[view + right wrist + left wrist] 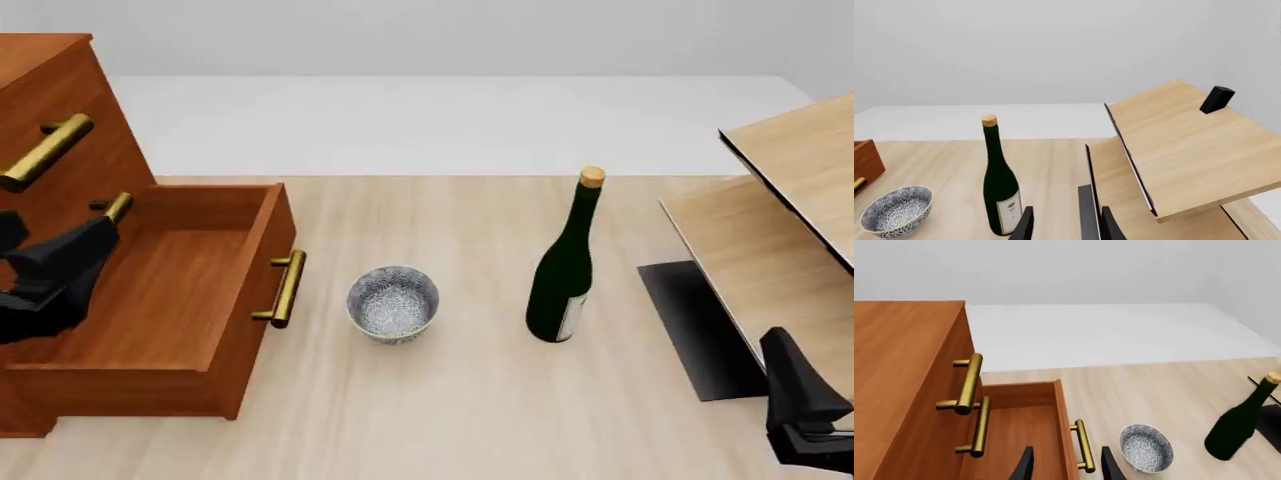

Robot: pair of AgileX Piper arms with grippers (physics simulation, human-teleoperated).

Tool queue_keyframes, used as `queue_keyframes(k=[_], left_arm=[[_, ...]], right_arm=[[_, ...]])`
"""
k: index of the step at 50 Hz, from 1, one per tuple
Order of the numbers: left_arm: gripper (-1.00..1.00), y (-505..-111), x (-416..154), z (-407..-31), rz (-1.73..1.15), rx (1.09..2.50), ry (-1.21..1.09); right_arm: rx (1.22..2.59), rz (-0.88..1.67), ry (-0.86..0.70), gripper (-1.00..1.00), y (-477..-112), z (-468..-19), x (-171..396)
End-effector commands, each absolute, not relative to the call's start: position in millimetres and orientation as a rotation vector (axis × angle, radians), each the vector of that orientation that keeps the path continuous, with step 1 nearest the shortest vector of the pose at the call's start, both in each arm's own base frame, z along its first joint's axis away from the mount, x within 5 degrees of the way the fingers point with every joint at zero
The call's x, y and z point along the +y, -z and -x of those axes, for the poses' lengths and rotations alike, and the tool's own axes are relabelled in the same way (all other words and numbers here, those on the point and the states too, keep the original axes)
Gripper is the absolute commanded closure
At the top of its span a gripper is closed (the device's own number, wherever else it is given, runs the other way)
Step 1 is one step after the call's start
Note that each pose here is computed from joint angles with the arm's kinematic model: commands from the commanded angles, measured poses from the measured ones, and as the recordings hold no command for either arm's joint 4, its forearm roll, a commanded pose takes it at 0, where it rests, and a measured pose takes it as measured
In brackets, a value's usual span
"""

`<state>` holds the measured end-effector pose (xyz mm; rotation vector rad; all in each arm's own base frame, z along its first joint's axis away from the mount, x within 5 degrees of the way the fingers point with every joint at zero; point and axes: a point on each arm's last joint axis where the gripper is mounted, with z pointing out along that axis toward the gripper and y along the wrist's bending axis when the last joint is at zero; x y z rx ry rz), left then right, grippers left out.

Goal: Close the bottom drawer of the cabinet and open the top drawer.

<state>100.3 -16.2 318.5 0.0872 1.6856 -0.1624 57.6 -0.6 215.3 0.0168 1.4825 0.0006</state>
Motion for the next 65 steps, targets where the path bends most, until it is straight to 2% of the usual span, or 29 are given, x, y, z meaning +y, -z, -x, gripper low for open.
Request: queue_keyframes(k=[1,8,10,34,48,65], left_arm=[[-1.0,-330,-27,-126,-0.129,1.803,0.202],[-1.0,-327,-36,-138,-0.153,1.864,0.243],[-1.0,-328,-34,-139,-0.196,1.865,0.189],[-1.0,-324,-77,-158,-0.206,1.998,0.45],[-1.0,-303,-94,-165,-0.177,2.079,0.54],[-1.0,-269,-104,-171,-0.212,2.185,0.516]], right_arm=[[1.483,-0.022,0.0,-1.0,-215,-58,-1],[1.482,-0.022,0.0,-1.0,-215,-58,-1],[1.483,-0.022,0.0,-1.0,-215,-58,-1],[1.481,-0.023,0.012,-1.0,-216,-59,-1],[1.481,-0.024,0.013,-1.0,-216,-59,-1],[1.483,-0.026,0.011,-1.0,-215,-58,-1]])
